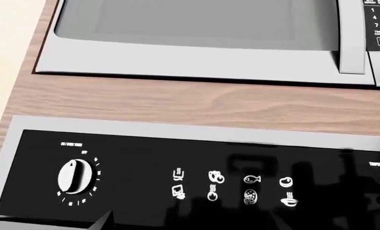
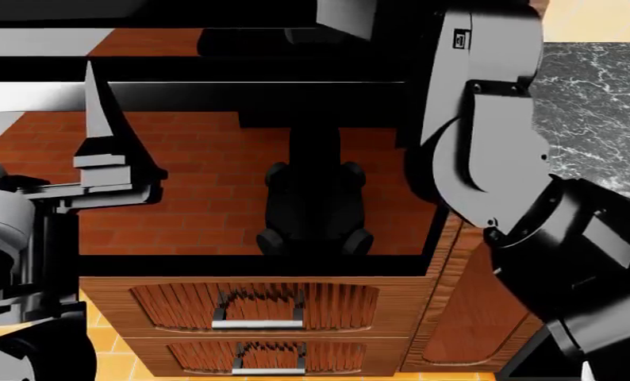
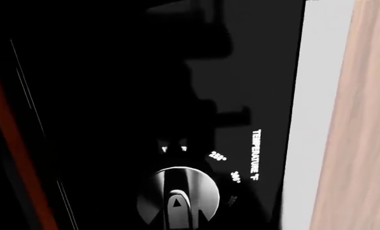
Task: Preheat the oven by turning the temperature knob.
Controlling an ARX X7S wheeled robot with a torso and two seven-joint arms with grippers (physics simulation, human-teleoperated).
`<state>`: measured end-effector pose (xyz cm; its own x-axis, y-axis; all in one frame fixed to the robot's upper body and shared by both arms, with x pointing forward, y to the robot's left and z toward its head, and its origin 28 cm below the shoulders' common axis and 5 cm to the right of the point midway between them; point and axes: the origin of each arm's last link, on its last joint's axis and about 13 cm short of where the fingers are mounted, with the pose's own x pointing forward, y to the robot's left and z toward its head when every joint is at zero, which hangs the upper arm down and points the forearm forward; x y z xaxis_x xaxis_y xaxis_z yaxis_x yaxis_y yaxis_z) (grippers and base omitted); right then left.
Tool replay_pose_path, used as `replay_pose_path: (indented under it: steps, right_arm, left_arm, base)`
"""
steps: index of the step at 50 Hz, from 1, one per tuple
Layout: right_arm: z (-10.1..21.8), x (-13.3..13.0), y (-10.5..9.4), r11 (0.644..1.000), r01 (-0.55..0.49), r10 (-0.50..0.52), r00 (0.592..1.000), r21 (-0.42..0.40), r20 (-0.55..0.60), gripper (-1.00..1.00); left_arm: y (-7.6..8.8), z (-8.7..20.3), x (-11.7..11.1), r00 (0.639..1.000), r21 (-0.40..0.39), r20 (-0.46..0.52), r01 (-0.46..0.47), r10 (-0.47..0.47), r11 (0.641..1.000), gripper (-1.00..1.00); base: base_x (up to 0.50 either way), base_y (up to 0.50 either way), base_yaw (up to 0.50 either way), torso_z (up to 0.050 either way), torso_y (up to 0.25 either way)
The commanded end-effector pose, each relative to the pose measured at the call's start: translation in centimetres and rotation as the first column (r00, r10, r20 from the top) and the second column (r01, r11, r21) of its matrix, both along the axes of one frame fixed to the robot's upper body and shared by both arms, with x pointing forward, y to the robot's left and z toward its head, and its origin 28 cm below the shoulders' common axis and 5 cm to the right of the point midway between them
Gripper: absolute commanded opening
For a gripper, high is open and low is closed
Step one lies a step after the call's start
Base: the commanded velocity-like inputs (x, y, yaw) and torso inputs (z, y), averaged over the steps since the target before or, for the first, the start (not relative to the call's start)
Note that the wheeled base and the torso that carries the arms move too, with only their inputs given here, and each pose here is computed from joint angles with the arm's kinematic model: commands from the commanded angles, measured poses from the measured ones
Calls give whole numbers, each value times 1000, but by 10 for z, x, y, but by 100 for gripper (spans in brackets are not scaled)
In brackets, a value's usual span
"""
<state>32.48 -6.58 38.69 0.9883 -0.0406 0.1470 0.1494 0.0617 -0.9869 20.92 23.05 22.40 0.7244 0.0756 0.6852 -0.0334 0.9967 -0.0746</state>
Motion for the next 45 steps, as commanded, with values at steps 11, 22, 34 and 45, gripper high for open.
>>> replay_pose_path:
  steps: [11, 22, 34, 45]
  right_arm:
    - [13, -4, 6, 981, -65, 51, 995, 183, 81, -100]
    - [13, 0, 5, 968, -66, 46, 995, 241, 88, -100]
    - [9, 7, 7, 923, -22, 28, 1000, 385, -8, -100]
    - [11, 6, 6, 885, -20, 31, 999, 465, -18, -100]
  left_arm:
    - [1, 1, 0, 1000, -3, 1, -3, 3, 1000, 100]
    - [1, 1, 0, 1000, -4, 2, -4, 4, 1000, 100]
    - [1, 1, 1, 1000, -6, 4, -4, 4, 1000, 100]
    - [2, 1, 0, 1000, -7, 5, -6, 6, 1000, 100]
  base:
    - [1, 1, 2, 0, 0]
    - [4, 1, 4, 0, 0]
    - [5, 1, 3, 1, 0]
    - [6, 1, 3, 1, -2]
